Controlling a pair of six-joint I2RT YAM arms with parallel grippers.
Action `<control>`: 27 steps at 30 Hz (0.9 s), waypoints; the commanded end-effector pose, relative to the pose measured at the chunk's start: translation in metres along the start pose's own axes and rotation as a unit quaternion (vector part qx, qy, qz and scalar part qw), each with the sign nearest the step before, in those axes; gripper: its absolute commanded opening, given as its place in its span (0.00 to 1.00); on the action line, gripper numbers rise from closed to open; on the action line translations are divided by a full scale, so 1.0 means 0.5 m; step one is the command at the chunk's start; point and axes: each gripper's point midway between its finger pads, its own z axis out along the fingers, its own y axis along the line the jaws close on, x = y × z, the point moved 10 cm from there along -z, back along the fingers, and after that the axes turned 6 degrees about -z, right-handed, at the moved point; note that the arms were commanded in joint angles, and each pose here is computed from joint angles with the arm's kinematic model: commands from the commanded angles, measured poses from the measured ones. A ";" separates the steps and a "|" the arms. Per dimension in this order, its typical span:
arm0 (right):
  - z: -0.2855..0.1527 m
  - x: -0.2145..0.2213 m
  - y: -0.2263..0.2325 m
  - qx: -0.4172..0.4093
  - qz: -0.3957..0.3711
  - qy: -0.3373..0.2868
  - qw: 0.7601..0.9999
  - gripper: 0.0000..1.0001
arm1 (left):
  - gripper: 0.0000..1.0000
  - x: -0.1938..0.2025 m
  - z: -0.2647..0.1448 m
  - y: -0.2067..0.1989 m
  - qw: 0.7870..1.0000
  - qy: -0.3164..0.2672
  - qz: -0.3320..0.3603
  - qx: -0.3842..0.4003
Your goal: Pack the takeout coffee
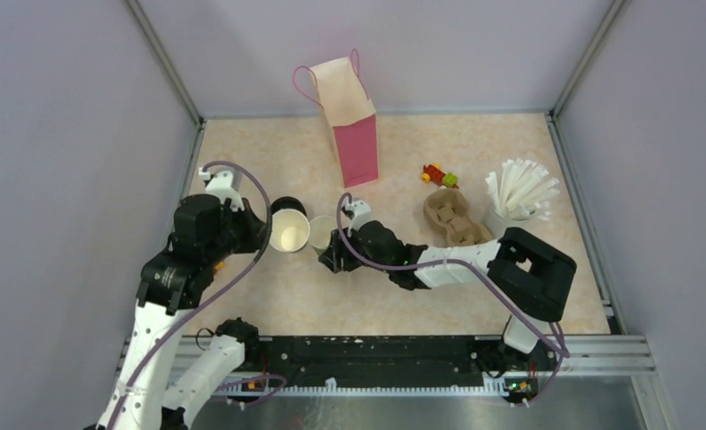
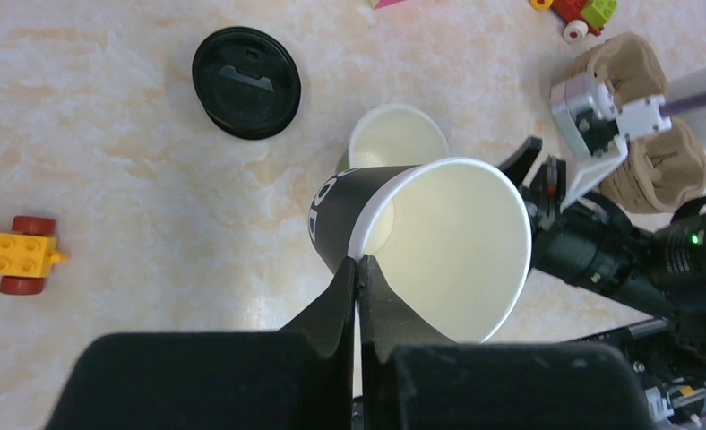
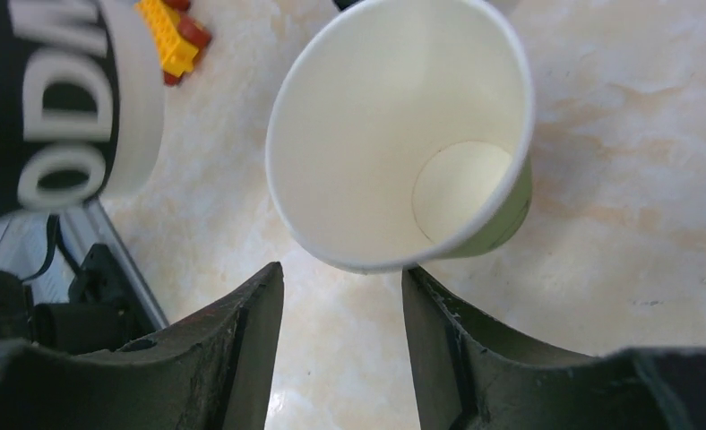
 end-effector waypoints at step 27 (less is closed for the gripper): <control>-0.267 -0.143 -0.032 0.153 0.004 -0.115 0.981 0.61 | 0.00 0.148 0.138 -0.015 0.970 0.184 -0.023 0.154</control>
